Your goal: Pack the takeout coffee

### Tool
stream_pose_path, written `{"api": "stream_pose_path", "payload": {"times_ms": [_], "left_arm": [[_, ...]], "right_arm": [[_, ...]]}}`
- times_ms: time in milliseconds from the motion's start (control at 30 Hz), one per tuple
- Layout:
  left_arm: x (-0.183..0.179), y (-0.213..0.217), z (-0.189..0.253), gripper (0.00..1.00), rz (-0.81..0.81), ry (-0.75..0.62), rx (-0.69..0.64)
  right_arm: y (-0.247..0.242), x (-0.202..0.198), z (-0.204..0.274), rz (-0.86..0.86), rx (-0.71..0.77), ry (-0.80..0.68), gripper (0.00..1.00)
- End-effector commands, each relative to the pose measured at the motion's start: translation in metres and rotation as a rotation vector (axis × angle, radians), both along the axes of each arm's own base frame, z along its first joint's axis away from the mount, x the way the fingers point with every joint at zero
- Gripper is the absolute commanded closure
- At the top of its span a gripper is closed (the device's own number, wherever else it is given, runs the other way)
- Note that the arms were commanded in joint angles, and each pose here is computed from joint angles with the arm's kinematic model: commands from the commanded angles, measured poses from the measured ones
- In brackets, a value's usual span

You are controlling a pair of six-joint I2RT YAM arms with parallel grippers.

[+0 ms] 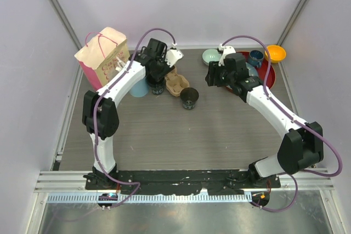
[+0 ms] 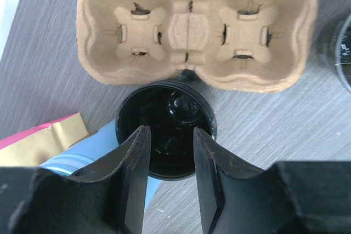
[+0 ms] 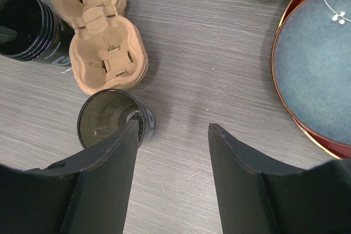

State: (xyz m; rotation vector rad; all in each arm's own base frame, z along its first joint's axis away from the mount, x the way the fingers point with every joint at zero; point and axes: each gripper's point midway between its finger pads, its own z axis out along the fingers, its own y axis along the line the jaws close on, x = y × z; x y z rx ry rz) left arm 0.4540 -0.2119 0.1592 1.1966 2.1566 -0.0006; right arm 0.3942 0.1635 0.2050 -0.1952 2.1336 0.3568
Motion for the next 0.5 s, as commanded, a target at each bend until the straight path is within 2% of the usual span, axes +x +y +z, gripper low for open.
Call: {"api": "stream_pose_path", "payload": {"times_ms": [0,233,467], "left_arm": [[-0.009,-0.013,0.043,0.59,-0.029,-0.025,-0.119],[-0.016,-0.02,0.016,0.55,-0.04,0.07,-0.121],[-0.008,-0.017,-0.002,0.59,-0.014,0.094,-0.076]], "right_arm": [[0.009,0.006,0.013,0.028,0.029,-0.039,0.41],[0.01,0.005,0.011,0.032,0.031,-0.033,0.41],[0.008,0.002,0.008,0.033,0.028,-0.026,0.41]]}}
